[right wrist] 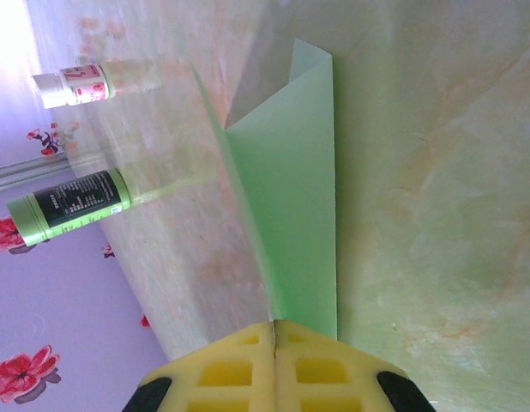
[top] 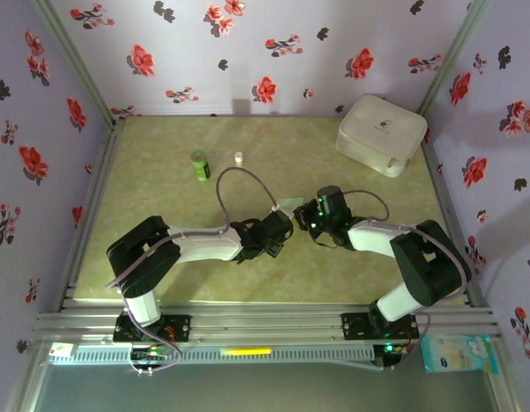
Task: Fold a paper plane with a square sheet of paper (pick it up from the middle)
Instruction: Fold the wing for the fifth time at the center of the table.
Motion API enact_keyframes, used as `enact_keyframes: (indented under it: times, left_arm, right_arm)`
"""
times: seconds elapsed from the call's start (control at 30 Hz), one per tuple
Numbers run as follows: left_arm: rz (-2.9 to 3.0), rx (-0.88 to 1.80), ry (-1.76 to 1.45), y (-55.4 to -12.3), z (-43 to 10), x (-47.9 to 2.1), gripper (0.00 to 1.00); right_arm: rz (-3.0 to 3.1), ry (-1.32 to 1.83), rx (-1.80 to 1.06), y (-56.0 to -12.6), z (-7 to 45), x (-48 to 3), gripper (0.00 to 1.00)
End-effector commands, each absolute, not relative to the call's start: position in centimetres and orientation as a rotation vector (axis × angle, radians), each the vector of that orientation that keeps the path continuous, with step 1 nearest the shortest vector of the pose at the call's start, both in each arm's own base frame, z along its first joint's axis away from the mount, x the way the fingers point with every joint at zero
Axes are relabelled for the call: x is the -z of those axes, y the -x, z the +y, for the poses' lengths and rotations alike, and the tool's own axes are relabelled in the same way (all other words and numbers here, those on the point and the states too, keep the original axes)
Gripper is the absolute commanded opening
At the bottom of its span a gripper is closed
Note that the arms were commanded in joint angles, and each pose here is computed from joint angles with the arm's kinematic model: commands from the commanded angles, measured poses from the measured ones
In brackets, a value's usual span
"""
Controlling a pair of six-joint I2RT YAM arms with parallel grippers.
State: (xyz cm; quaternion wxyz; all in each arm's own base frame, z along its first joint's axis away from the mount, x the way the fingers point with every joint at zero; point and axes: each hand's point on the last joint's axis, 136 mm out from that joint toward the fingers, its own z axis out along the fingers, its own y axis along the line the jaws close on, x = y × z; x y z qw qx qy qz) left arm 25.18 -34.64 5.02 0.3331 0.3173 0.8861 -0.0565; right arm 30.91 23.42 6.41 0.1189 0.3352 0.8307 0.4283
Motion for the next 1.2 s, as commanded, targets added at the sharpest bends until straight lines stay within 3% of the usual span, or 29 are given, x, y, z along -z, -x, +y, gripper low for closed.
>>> enact_keyframes:
  times: [0.0,0.2,0.43,0.73,1.0,1.17]
  left_arm:
    - [2.290,0.108,-0.834,-25.4,-34.4,-4.9,0.24]
    - [2.293,0.100,-0.843,-25.2,-34.1,-4.7,0.16]
    - [2.296,0.096,-0.853,-25.1,-34.0,-4.5,0.16]
    - [2.293,0.093,-0.866,-25.0,-34.0,-4.3,0.16]
    - [2.294,0.087,-0.876,-24.8,-33.9,-4.2,0.16]
    - [2.293,0.084,-0.885,-24.7,-34.0,-4.2,0.17]
  right_arm:
    - [2.417,-0.988,-1.277,-30.7,23.3,-6.7,0.04]
    - [2.414,-0.985,-1.266,-30.9,23.0,-6.7,0.08]
    - [2.414,-0.990,-1.256,-31.5,22.4,-6.5,0.18]
    - [2.440,-0.971,-1.261,-32.0,22.1,-6.0,0.22]
    - [2.468,-0.930,-1.277,-32.5,22.7,-6.3,0.21]
    - [2.481,-0.918,-1.280,-32.3,22.8,-6.3,0.15]
